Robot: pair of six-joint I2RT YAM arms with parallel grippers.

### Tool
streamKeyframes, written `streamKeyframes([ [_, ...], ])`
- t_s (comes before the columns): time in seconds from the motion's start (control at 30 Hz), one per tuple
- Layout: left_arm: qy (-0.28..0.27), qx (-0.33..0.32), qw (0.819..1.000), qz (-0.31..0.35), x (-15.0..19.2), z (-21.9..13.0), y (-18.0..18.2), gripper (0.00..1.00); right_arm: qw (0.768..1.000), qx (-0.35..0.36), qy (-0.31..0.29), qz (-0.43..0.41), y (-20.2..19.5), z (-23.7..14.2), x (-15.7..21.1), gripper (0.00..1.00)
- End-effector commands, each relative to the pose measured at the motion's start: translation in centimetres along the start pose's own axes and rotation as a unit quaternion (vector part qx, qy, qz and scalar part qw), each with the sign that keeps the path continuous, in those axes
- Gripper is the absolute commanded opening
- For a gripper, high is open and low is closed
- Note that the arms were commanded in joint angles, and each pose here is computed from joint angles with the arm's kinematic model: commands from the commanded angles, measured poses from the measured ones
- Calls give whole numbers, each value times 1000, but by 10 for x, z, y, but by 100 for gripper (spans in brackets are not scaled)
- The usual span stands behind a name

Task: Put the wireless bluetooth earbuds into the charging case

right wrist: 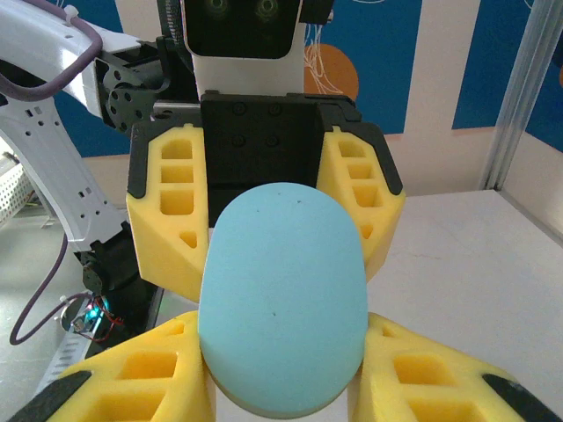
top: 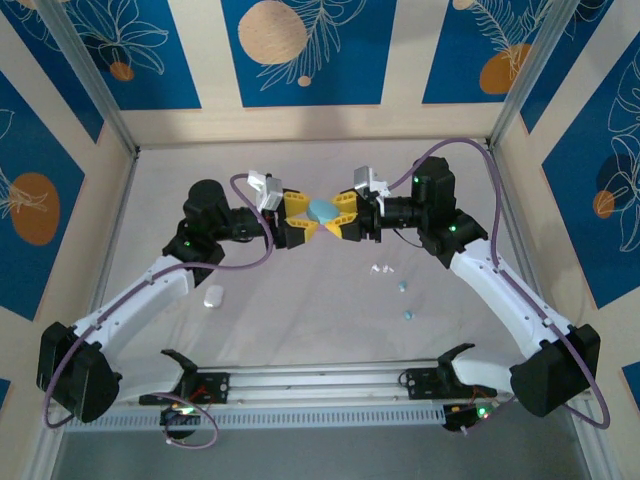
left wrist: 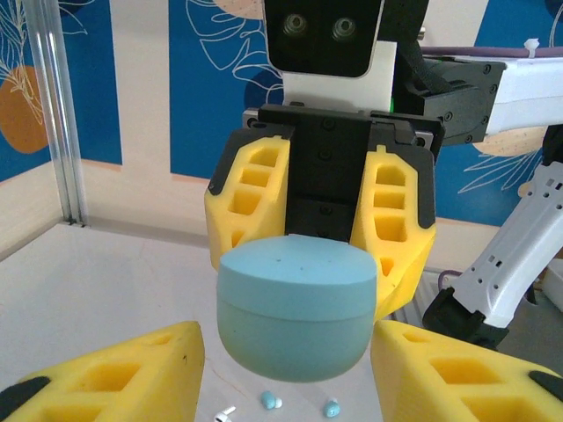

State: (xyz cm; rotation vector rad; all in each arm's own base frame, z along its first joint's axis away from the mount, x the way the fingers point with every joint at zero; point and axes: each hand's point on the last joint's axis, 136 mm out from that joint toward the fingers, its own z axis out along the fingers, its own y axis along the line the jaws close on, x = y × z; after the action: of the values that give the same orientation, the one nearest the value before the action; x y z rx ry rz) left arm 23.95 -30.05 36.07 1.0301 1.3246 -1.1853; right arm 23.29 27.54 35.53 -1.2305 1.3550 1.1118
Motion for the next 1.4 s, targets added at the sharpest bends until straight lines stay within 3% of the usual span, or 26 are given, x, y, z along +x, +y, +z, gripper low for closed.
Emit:
streamKeyframes([
  [0.0,-17,24,999,19,-16,4,-10,53,1000,-2,0,-14,3,0,0,32],
  [0.67,-17,28,999,17,-17,9,-13,52,1000,-3,4,-14,2,4,3,32],
  [0.93,-14,34,999,12,-16,11,-14,42,1000,-4,4,-15,3,5,3,32],
  [1.37,-12,42,999,11,-15,12,-16,48,1000,1,14,-18,1,5,7,33],
])
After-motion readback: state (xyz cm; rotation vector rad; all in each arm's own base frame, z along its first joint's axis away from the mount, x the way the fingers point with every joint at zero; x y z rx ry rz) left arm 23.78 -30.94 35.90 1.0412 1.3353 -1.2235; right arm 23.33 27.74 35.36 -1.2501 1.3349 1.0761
